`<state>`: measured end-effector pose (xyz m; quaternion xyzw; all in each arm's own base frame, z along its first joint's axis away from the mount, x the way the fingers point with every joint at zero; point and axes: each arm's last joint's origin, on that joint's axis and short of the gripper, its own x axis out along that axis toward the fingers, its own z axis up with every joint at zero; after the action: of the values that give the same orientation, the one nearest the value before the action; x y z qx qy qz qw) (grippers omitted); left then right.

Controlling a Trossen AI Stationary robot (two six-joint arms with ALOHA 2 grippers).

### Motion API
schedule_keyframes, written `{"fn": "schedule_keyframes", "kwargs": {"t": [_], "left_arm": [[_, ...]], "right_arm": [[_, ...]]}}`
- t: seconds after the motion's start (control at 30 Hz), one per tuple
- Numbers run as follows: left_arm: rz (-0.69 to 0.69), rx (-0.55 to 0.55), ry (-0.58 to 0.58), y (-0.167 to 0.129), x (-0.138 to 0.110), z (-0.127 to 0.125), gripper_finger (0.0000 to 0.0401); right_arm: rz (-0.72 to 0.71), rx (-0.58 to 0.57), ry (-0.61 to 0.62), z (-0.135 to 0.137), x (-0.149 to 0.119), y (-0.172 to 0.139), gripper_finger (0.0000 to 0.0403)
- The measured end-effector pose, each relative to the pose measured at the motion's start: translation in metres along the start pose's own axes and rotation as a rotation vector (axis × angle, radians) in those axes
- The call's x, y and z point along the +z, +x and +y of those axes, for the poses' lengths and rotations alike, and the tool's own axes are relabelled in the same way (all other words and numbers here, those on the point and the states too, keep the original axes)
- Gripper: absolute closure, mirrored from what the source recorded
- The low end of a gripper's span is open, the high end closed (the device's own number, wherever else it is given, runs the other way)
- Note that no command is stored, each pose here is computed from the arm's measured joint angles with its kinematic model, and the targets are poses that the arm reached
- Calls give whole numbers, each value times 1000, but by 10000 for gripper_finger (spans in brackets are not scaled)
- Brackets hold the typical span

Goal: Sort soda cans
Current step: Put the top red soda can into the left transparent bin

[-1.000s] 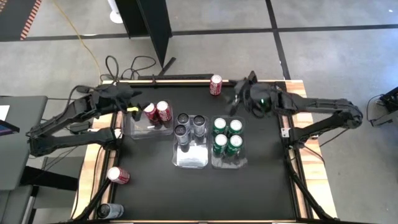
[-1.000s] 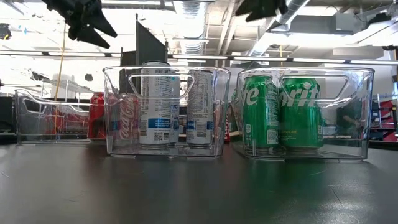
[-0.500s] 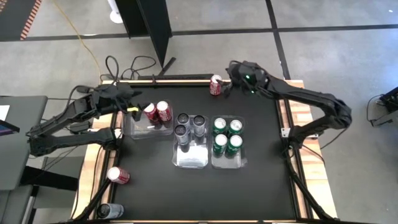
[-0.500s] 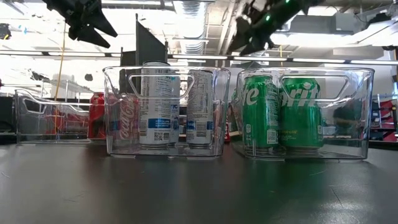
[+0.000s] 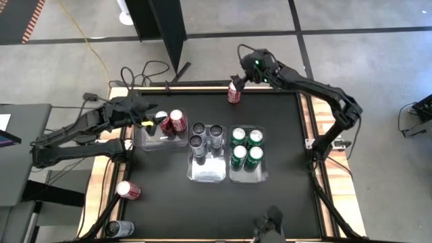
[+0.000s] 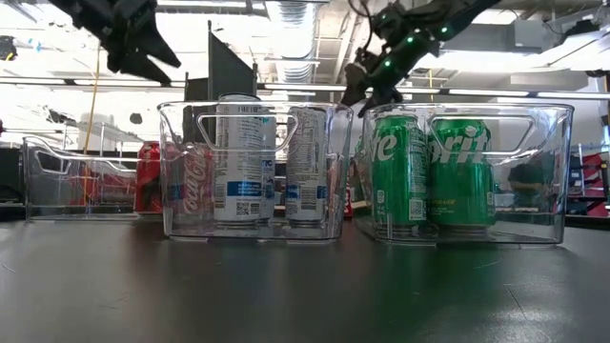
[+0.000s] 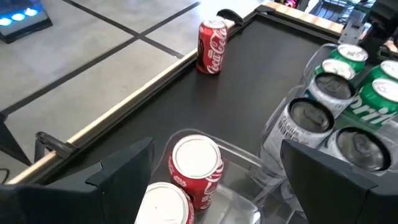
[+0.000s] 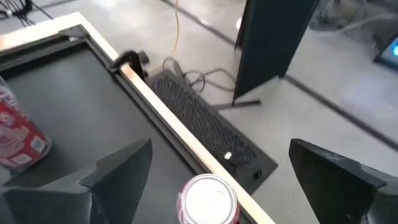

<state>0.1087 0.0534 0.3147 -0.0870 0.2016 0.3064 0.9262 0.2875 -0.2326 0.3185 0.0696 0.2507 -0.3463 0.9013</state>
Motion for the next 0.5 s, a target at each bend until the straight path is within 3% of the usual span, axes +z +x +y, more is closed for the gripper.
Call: {"fn": "schedule_keyframes", "kwargs": {"t": [0.2, 0.5], "left_arm": [[-24, -4, -18, 13, -29, 1, 58], [-140, -20, -27, 0, -31, 4, 58]], "right_arm": [[165, 15, 37, -20, -4, 25, 3], [273, 79, 73, -16, -13, 56, 3]]}}
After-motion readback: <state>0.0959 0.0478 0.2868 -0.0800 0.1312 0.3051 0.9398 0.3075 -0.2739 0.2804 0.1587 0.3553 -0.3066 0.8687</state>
